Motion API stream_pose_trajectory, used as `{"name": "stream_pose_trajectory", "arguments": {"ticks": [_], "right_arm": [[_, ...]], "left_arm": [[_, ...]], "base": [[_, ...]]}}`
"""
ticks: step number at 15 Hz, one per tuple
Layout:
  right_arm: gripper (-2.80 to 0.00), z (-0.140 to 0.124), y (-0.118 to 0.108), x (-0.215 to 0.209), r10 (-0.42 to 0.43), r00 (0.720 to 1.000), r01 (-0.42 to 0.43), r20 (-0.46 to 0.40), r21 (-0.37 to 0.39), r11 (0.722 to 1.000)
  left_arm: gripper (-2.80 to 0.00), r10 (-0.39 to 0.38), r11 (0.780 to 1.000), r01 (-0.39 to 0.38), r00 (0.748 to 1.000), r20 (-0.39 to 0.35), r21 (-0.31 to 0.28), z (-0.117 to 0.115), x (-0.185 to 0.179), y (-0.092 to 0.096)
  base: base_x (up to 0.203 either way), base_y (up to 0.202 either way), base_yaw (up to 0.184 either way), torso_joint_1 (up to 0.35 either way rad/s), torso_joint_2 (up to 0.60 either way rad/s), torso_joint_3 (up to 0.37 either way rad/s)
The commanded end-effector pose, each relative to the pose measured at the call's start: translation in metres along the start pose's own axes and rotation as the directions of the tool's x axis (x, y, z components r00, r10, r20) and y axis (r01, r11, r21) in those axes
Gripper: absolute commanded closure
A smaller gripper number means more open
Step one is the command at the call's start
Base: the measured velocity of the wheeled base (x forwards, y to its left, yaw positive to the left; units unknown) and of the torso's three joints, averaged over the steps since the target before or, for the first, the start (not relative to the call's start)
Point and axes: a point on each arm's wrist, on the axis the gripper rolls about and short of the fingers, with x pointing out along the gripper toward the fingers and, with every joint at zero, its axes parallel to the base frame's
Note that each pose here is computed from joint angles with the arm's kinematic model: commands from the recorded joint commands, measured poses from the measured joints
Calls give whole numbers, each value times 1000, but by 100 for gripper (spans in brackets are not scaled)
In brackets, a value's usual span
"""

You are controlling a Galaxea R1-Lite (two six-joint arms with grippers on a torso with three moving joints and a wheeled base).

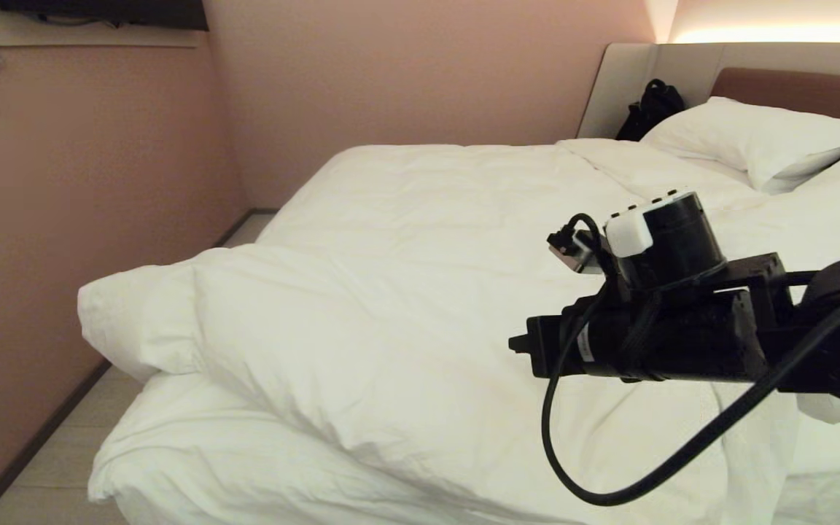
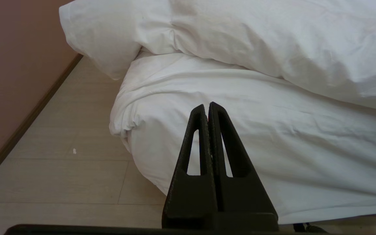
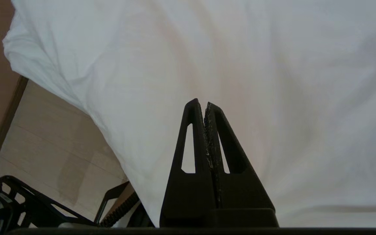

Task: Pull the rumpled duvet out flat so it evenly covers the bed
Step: Flatten the corners of the folded blanket

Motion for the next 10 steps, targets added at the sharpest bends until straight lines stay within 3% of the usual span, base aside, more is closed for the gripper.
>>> {"name": "stream_pose_trajectory", "arguments": {"ticks": [1,8,9,10], "right_arm": [[0,-6,-2,13,-29,998,32,-60,51,998],[0,-12,-6,22,-73,993,81,-95,77,994],[-280,-11,-6,22,-72,993,79,-90,76,994],[-280,-11,-5,21,-70,994,77,-88,77,994]], "left_arm": [[0,0,1000,0,1000,-1,0,0,0,0],[0,0,1000,0,1000,-1,0,0,0,0],[0,0,1000,0,1000,-1,0,0,0,0],[0,0,1000,0,1000,-1,0,0,0,0]], "base": [[0,0,0,0,0,0],[0,0,0,0,0,0],[0,0,0,0,0,0],[0,0,0,0,0,0]]}}
